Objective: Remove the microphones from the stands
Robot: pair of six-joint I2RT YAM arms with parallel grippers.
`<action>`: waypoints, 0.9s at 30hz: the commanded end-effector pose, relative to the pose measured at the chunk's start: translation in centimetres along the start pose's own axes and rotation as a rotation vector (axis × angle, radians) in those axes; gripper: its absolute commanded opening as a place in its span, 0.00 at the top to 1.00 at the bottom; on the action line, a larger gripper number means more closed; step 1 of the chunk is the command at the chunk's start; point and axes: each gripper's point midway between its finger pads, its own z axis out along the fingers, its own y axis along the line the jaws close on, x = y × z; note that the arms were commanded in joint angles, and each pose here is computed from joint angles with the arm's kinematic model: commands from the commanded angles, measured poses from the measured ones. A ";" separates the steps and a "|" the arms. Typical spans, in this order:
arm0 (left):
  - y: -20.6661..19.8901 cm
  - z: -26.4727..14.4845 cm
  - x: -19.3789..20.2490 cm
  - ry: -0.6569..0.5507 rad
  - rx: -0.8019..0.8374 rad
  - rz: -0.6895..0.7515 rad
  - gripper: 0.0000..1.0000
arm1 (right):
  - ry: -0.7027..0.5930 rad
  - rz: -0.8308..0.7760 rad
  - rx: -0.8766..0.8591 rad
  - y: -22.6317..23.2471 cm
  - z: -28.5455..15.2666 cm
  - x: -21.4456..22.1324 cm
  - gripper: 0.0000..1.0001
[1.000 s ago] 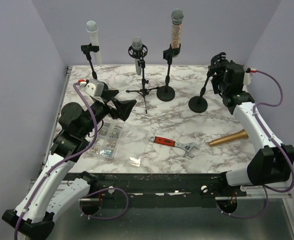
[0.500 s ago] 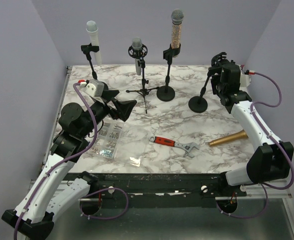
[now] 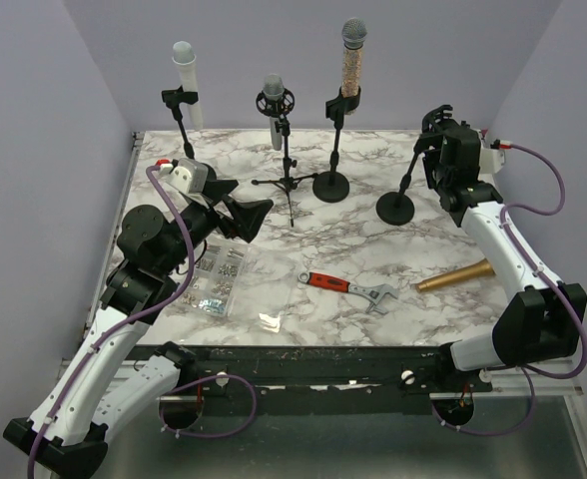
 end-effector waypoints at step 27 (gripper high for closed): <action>-0.8 -0.1 -1.2 -0.023 0.020 0.008 0.02 | 0.200 -0.160 0.373 -19.4 1.0 8.2 0.27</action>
